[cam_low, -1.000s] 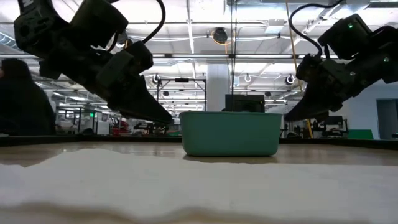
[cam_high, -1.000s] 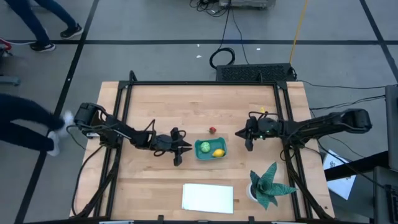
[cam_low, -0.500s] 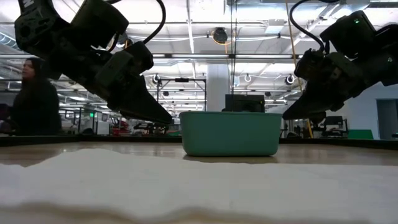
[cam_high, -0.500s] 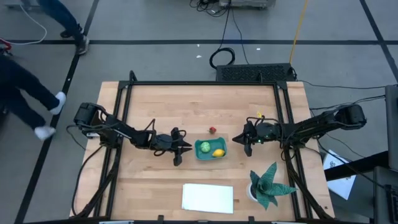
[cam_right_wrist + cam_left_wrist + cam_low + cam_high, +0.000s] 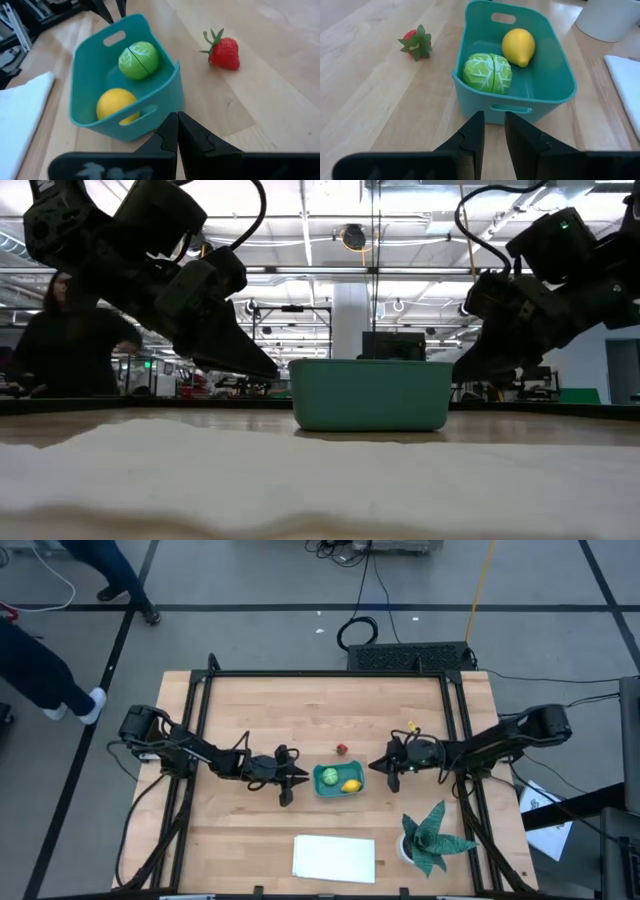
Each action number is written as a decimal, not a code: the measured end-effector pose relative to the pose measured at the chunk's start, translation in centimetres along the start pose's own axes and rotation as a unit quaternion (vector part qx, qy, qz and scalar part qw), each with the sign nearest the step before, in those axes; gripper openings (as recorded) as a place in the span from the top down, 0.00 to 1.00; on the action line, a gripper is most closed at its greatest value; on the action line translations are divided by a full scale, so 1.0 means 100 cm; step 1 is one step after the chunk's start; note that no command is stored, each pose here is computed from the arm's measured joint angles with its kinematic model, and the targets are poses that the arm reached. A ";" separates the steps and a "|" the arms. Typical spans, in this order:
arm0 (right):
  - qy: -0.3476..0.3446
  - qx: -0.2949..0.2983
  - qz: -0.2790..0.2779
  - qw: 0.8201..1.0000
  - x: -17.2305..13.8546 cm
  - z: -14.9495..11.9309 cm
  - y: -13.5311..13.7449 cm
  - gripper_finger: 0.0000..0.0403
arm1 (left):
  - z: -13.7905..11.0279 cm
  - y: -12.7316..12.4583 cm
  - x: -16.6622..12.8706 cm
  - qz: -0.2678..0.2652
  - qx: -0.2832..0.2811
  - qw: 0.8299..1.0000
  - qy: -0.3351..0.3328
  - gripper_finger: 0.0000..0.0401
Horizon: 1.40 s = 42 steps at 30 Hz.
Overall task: Pick and placing Produce into tupperware
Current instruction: Adjust the bin on the table
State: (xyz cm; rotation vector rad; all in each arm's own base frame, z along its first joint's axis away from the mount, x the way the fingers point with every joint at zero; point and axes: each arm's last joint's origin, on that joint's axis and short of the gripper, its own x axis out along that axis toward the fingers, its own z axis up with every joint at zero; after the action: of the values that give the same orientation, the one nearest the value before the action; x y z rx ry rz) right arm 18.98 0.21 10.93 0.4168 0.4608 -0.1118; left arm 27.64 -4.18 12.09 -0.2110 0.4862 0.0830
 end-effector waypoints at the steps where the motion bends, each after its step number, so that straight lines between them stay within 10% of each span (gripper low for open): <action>1: 0.003 0.000 -0.001 1.000 0.001 0.000 0.000 1.00 | 0.000 0.000 0.000 0.000 0.000 1.000 0.000 0.80; 42: -0.003 -0.003 0.030 1.000 0.021 0.000 0.014 1.00 | 0.005 0.012 0.002 0.021 -0.006 1.000 -0.010 0.80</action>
State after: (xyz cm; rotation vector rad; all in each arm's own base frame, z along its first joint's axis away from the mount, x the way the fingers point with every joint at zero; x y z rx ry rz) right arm 21.14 1.50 10.49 0.4245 0.4430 -0.0530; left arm 27.86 -2.91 12.20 -0.2106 0.4695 0.1289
